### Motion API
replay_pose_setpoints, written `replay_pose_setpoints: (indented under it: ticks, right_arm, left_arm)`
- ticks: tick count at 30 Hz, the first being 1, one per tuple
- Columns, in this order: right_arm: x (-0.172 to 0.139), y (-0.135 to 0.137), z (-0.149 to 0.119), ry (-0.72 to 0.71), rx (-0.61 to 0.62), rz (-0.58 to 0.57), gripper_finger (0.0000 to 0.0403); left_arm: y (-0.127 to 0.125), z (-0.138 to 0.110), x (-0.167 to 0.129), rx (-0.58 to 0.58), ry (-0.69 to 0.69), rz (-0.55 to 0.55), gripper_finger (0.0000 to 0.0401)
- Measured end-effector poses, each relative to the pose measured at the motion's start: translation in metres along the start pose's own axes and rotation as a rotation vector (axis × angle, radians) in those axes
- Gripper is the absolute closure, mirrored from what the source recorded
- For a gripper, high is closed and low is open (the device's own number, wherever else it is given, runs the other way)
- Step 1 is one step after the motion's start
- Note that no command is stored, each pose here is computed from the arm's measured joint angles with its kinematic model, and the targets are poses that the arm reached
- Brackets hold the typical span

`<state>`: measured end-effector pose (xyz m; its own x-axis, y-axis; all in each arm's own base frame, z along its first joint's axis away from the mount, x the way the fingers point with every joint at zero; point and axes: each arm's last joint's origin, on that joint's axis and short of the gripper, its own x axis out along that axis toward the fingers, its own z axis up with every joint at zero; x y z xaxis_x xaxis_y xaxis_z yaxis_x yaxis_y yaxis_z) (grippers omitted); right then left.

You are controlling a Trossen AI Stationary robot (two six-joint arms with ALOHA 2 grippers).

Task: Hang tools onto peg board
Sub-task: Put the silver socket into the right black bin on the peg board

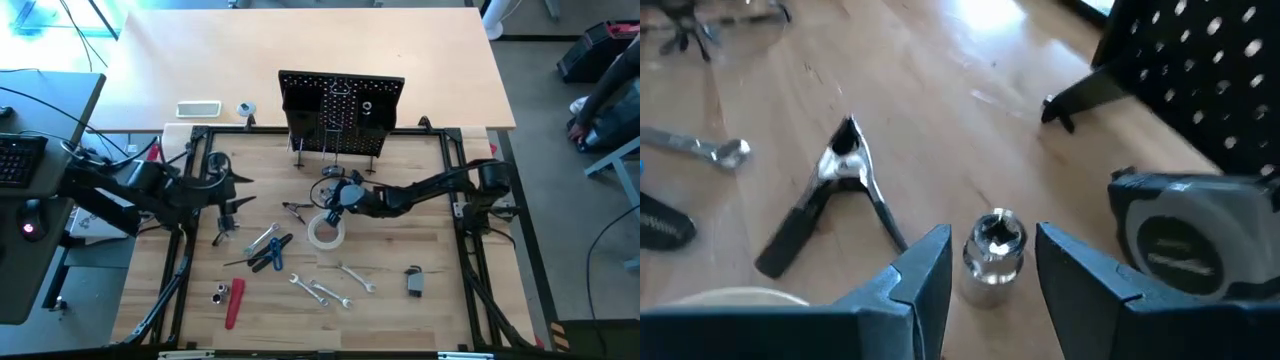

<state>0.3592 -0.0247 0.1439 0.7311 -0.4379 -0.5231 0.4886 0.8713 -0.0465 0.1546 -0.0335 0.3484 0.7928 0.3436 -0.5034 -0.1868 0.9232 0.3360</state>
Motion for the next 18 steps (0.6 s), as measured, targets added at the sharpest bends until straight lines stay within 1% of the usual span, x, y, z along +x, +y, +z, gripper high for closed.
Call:
replay_pose_setpoints:
  ticks: [5, 10, 18]
  right_arm:
    - [0.013, -0.003, -0.011, 0.035, 0.006, 0.023, 0.0263]
    - [0.017, -0.003, -0.013, 0.023, 0.005, -0.009, 0.0263]
    - [0.019, -0.008, -0.01, 0.008, 0.011, 0.006, 0.0263]
  left_arm:
    - [-0.008, -0.021, 0.007, -0.021, -0.031, -0.013, 0.022]
    - [-0.009, -0.036, 0.009, -0.058, -0.046, -0.015, 0.022]
    - [-0.007, -0.046, 0.008, -0.096, -0.081, -0.017, 0.022]
